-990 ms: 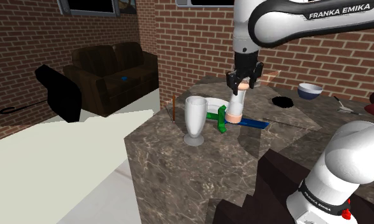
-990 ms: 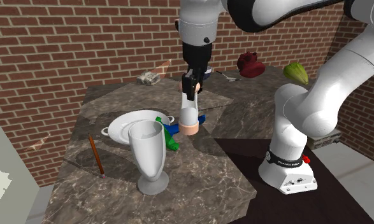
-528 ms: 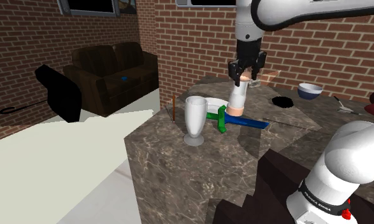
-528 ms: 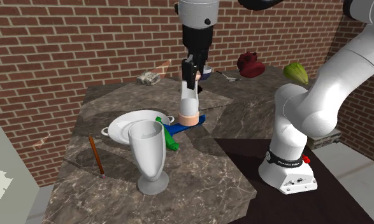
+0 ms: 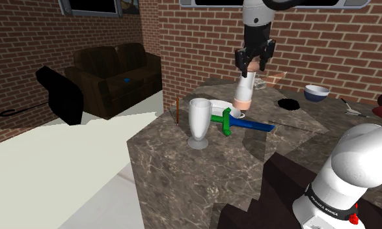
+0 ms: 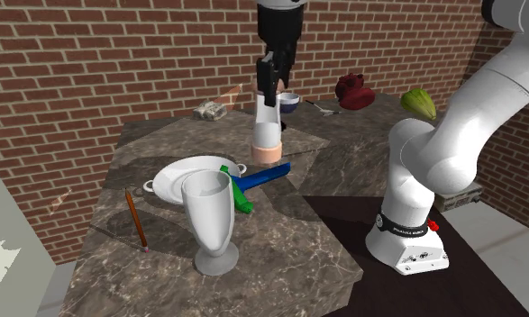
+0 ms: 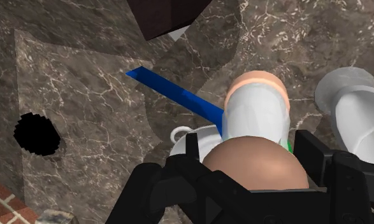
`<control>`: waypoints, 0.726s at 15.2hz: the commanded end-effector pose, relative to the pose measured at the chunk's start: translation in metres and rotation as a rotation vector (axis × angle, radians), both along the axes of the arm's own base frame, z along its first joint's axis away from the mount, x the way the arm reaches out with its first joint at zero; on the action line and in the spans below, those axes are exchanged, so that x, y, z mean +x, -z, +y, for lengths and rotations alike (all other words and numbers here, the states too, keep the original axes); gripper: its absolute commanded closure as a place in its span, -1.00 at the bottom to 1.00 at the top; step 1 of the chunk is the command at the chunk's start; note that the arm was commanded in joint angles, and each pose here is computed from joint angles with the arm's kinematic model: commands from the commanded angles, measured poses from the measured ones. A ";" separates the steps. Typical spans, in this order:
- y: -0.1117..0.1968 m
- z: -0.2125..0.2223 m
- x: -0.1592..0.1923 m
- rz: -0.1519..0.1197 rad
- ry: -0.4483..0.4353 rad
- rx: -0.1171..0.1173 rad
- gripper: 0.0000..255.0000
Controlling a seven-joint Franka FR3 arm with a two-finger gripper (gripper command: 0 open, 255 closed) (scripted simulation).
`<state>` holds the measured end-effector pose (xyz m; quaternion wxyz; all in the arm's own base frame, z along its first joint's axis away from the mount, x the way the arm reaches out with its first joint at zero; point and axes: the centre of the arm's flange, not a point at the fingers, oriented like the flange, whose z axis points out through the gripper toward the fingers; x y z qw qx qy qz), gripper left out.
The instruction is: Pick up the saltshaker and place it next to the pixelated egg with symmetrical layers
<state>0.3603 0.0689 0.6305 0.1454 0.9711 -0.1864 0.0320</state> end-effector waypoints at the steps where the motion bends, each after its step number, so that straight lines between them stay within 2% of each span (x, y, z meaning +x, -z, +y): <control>1: -0.012 0.000 0.000 0.000 0.000 0.000 1.00; 10: -0.057 0.000 0.000 0.000 0.000 0.000 1.00; 11: -0.057 -0.013 0.001 0.000 0.000 0.000 1.00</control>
